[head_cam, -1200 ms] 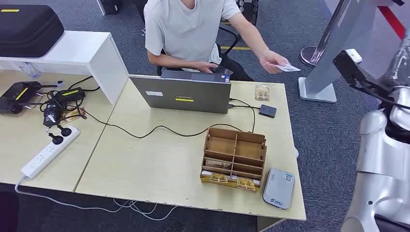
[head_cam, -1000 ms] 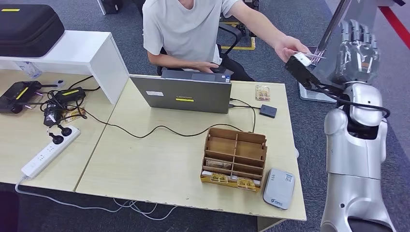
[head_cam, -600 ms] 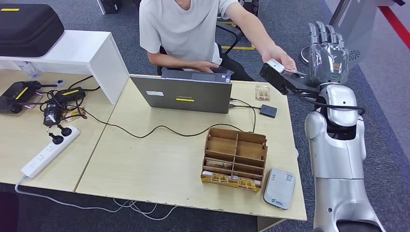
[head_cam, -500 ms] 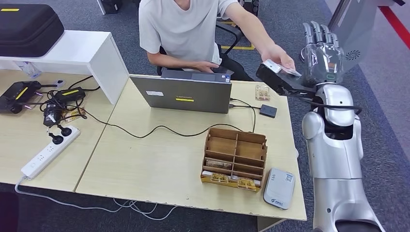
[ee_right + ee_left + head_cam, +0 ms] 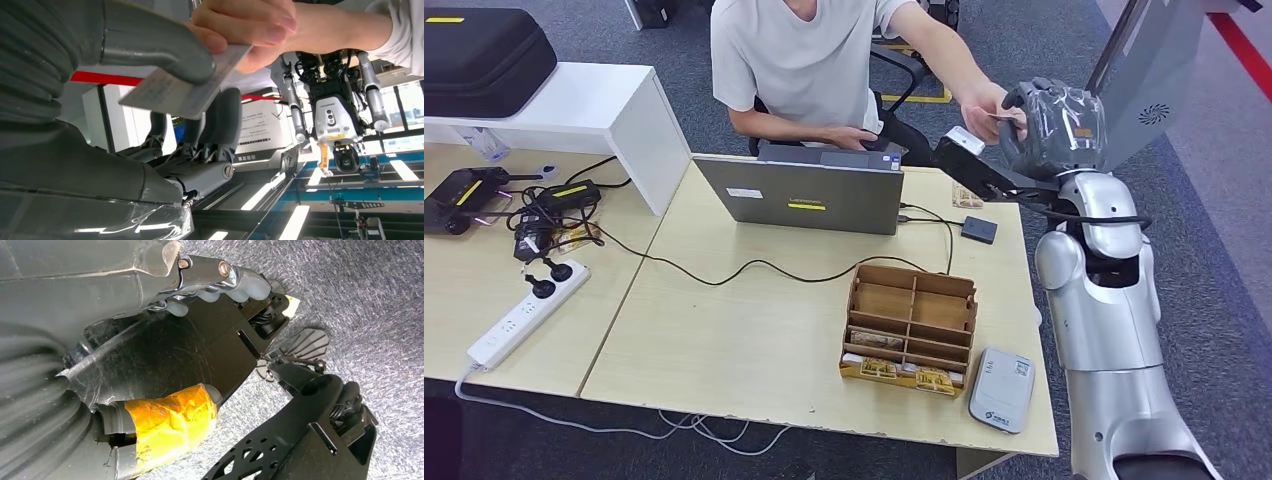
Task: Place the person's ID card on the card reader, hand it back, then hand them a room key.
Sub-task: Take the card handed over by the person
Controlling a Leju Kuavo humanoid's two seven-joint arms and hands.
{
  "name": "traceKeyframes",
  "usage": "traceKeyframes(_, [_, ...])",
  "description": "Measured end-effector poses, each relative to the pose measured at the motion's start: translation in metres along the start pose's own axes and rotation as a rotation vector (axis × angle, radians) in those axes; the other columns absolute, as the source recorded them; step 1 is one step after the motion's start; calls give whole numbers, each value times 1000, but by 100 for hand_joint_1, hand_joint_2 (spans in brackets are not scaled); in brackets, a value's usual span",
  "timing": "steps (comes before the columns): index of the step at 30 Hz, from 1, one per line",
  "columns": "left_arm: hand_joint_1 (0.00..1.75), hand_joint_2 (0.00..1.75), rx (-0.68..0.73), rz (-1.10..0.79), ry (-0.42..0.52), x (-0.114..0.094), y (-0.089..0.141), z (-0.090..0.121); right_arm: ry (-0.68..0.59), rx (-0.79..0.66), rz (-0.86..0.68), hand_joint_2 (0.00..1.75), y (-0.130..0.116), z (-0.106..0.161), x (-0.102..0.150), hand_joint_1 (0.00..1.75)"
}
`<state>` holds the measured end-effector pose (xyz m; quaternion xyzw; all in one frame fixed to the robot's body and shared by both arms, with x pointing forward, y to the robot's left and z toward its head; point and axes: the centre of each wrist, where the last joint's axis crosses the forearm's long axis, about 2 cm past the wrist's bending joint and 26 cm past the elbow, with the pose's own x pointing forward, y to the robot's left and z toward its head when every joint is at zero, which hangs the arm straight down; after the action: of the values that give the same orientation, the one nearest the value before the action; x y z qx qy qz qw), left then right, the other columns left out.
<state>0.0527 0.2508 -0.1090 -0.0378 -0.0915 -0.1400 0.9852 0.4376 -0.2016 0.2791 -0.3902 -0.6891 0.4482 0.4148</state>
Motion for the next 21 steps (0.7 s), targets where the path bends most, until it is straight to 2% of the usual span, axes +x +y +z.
traceKeyframes(21, [0, 175, -12, 57, -19, -1, 2, 0, -43, -23, -41, 175, 2, 1, 4, 175])
